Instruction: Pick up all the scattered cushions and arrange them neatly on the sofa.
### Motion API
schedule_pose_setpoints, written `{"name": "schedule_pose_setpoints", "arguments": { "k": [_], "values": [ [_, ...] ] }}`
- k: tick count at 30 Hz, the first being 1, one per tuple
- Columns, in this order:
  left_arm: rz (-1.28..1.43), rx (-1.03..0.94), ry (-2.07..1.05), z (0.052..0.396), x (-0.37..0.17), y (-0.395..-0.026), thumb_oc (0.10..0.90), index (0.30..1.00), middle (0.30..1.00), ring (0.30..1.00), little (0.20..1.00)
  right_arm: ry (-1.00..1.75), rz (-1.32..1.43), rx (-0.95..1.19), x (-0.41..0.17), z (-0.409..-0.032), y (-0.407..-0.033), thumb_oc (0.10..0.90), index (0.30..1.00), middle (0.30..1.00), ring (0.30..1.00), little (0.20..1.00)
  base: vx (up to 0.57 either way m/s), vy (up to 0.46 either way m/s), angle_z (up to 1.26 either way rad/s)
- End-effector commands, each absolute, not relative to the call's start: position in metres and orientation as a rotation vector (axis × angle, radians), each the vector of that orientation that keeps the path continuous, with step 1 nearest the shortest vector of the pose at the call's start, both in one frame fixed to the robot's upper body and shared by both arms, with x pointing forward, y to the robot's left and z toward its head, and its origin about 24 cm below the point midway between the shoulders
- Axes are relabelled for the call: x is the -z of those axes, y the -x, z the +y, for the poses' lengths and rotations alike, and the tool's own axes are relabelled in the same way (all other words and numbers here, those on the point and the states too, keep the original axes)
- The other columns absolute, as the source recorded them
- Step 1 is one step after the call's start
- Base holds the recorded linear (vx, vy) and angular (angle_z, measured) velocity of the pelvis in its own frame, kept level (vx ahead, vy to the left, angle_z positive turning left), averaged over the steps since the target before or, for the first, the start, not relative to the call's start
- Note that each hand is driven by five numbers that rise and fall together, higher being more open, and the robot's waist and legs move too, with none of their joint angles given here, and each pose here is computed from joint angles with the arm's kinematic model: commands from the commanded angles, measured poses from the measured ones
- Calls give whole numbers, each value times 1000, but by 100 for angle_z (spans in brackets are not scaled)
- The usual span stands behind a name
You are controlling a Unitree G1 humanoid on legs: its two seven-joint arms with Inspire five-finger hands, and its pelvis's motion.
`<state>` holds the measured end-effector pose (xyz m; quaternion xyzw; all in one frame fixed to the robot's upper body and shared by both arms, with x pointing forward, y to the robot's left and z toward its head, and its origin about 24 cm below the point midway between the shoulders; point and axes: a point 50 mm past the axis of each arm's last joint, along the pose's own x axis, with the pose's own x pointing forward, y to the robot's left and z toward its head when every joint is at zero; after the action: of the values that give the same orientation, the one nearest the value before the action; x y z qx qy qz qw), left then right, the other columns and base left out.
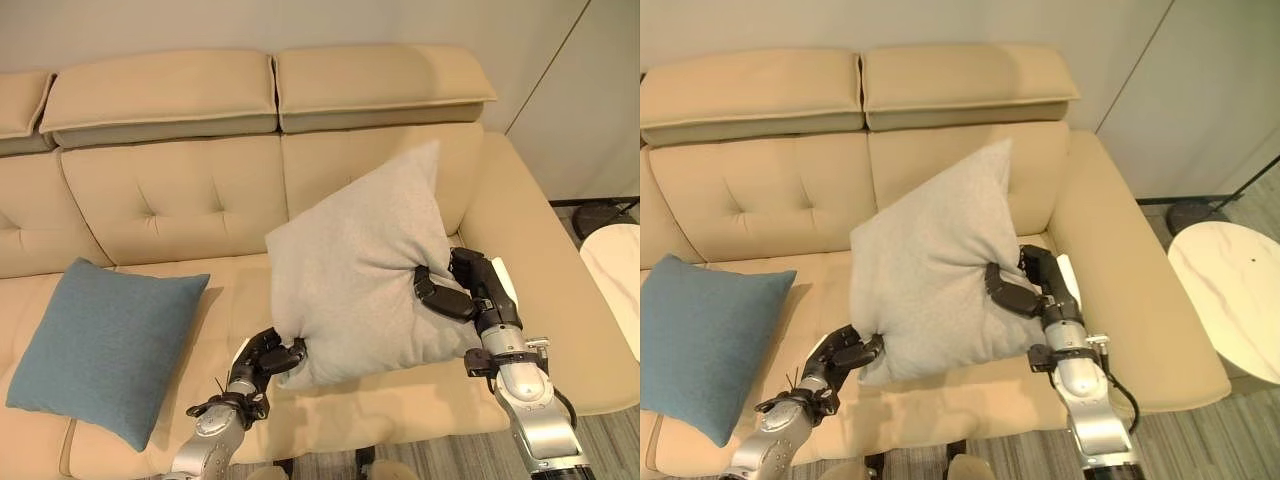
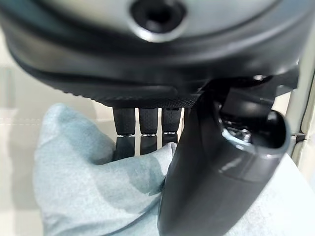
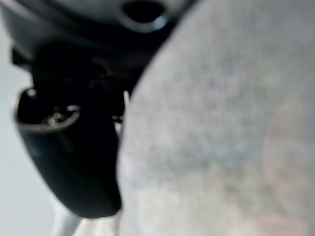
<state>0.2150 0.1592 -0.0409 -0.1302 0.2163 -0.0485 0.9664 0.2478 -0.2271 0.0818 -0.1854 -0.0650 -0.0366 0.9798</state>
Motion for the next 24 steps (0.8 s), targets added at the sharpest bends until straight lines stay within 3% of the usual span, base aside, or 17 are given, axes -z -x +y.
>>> {"name": "schedule_pose_setpoints", "arguments": {
  "k": [1,13,24],
  "values": [
    [5,342,410,111,-40,-250,400,300,300,300,300,342,-430,18,-130,-207,-249,400,300,300,300,300,-93,112,22],
    [9,289,384,126,-37,-247,400,300,300,300,300,326,-400,2,-121,-200,-250,400,300,300,300,300,-94,69,-7],
    [-17,276,336,129,-42,-249,400,300,300,300,300,341,-407,24,-124,-206,-250,400,300,300,300,300,70,-129,22]
  ]
}}
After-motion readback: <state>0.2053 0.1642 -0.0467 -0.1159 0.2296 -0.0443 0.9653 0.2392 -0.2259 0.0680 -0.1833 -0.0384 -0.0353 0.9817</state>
